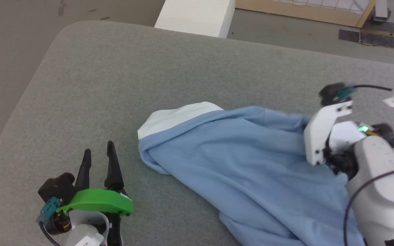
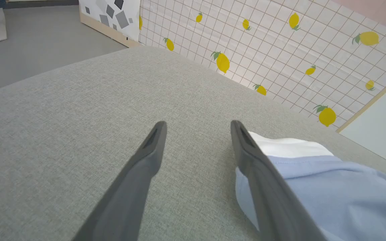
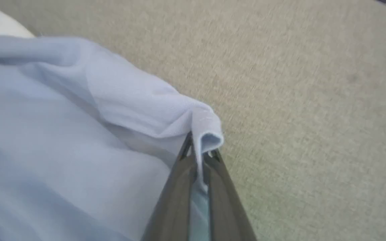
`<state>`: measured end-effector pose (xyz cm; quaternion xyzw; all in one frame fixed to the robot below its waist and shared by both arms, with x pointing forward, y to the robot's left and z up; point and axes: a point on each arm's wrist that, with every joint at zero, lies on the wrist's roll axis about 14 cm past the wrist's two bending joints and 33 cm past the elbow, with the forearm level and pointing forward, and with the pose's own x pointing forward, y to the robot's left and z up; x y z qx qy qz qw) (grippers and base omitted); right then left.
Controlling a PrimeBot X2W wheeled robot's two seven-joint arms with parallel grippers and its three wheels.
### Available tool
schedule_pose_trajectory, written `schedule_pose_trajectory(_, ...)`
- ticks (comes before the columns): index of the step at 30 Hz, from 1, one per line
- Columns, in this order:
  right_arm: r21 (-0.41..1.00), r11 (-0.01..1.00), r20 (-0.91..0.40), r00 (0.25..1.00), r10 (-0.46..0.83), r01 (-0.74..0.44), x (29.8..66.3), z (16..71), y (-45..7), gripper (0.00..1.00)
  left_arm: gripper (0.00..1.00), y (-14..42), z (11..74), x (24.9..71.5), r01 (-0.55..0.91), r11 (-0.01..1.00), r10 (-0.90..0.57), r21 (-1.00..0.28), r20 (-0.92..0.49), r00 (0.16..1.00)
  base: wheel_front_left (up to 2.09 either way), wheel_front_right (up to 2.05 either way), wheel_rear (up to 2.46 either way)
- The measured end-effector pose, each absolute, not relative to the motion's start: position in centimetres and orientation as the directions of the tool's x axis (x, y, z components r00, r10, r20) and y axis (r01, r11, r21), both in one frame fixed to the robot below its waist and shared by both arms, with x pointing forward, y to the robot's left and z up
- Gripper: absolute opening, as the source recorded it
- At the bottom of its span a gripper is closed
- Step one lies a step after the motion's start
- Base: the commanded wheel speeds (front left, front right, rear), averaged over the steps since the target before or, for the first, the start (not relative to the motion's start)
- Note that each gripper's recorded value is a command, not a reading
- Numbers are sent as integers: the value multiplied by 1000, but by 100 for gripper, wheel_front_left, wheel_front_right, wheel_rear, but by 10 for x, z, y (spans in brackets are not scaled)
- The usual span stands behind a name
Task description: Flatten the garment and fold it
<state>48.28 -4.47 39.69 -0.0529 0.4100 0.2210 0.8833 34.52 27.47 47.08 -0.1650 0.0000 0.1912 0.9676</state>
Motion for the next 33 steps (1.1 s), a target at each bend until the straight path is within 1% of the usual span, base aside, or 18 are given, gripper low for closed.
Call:
schedule_pose_trajectory(2,82,914,-629,691,357,-397,503,424,-55,0,100,272,473,348,-358,876,360,-322,-56,931,0,0,0)
schedule_pose_trajectory(5,66,947,-446,839,311,-316,524,464,-84,0,100,265,477,353,-334,885,340,-325,-42,940,0,0,0)
schedule_pose_trajectory(8,39,979,-352,914,202,-202,526,480,-130,0,100,256,480,358,-303,894,311,-331,-30,950,0,0,0)
schedule_pose_trajectory(11,13,998,-313,947,70,-69,515,486,-183,0,100,246,483,364,-268,903,279,-336,-17,960,0,0,0)
schedule_pose_trajectory(13,8,1000,-299,954,-19,22,505,488,-217,0,100,238,484,368,-242,909,253,-339,-13,967,0,0,0)
schedule_pose_trajectory(15,-5,992,-309,943,-122,126,488,485,-255,0,100,229,485,372,-212,917,223,-338,-7,975,0,0,0)
schedule_pose_trajectory(17,-12,974,-342,915,-215,225,466,476,-289,0,100,219,484,376,-184,924,192,-335,-9,981,0,0,0)
schedule_pose_trajectory(19,-17,949,-407,864,-295,316,438,459,-318,0,100,208,482,379,-151,929,155,-339,-13,988,0,0,0)
schedule_pose_trajectory(22,0,917,-516,785,-342,400,400,428,-336,0,100,191,478,383,-107,934,104,-342,-26,994,0,0,0)
schedule_pose_trajectory(25,27,901,-585,738,-337,433,377,409,-334,0,100,173,470,386,-62,936,48,-347,-49,998,0,0,0)
schedule_pose_trajectory(27,45,893,-604,724,-333,448,368,403,-333,64,100,161,464,387,-37,933,13,-357,-70,997,0,0,0)
schedule_pose_trajectory(28,50,889,-602,724,-337,455,364,403,-334,100,100,155,461,388,-24,931,-5,-365,-80,997,0,0,0)
schedule_pose_trajectory(30,62,886,-567,747,-347,459,362,410,-336,100,100,142,461,393,8,928,-44,-373,-88,995,0,0,0)
schedule_pose_trajectory(33,65,900,-441,821,-361,431,367,434,-335,100,100,119,468,406,78,925,-119,-372,-89,989,0,0,0)
